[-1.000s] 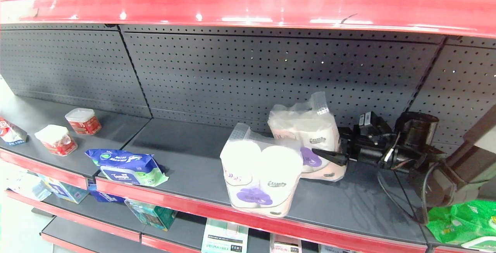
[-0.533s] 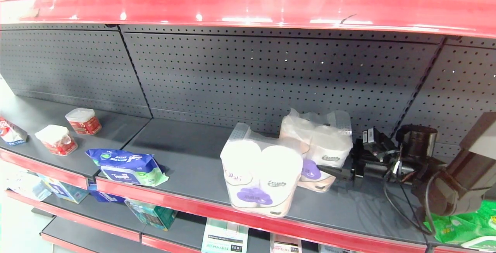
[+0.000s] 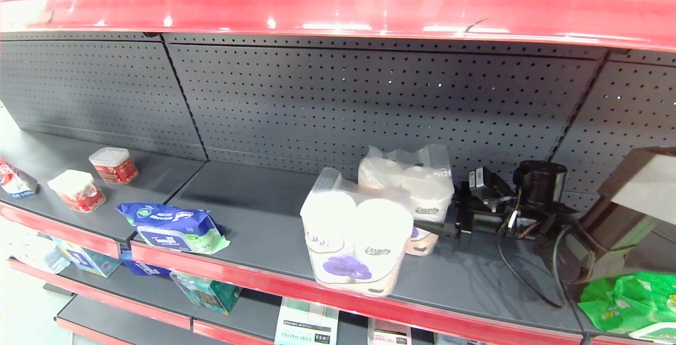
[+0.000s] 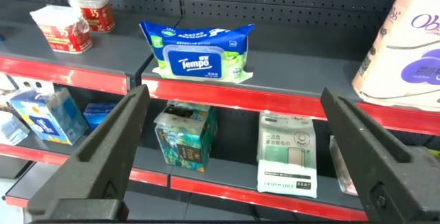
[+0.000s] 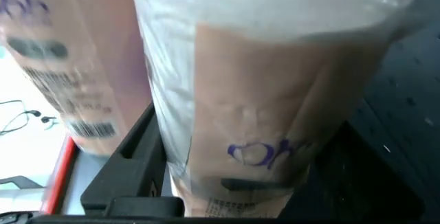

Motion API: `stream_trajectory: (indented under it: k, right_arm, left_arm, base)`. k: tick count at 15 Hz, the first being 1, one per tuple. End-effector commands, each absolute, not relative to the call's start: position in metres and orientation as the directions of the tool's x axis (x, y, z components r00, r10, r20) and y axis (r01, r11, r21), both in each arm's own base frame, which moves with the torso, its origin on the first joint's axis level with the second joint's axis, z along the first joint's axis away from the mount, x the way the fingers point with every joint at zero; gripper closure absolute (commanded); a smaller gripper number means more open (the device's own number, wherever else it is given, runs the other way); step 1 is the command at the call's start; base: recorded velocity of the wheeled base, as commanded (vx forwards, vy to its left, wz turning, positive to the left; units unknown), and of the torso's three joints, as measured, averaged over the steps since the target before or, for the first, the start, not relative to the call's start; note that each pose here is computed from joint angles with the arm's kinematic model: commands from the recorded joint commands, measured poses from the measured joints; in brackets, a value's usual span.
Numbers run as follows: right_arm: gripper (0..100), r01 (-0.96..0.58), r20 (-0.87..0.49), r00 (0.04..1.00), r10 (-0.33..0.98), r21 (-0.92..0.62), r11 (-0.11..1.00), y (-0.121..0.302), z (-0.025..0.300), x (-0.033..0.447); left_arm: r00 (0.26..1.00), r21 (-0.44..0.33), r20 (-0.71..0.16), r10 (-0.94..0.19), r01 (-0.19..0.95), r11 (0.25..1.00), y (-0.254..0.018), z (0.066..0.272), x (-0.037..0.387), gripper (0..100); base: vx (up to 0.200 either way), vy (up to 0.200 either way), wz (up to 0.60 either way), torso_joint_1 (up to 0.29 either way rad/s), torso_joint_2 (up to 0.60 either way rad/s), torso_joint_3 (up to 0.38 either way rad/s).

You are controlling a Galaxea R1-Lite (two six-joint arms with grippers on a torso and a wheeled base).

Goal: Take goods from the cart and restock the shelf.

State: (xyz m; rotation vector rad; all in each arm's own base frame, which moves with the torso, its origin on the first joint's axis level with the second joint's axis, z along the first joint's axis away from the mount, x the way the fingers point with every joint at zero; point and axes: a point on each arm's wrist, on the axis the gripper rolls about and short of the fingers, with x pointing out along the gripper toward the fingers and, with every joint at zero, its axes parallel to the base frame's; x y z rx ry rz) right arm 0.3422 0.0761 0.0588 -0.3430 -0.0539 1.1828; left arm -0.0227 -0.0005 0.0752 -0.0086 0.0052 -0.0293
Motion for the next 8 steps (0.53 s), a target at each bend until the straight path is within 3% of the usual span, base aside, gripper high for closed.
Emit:
stream_trajectory:
  k: [1, 8]
  right_arm:
    - [100, -0.901, -0.128, 0.361, 0.924, -0.304, 0.310, 0.087, 0.059, 0.347]
    - [100, -0.885, -0.173, 0.428, 0.887, -0.278, 0.373, 0.095, 0.045, 0.350]
  left_arm:
    - [1.000, -0.009, -0.005, -0.029, 0.029, 1.000, -0.001, 0.075, -0.023, 0]
    - [1.000, -0.009, -0.005, -0.029, 0.029, 1.000, -0.001, 0.075, -0.023, 0]
  base:
    - [0.000, 0.000, 0.00, 0.000, 0.00, 0.000]
    - [0.000, 0.000, 0.00, 0.000, 0.00, 0.000]
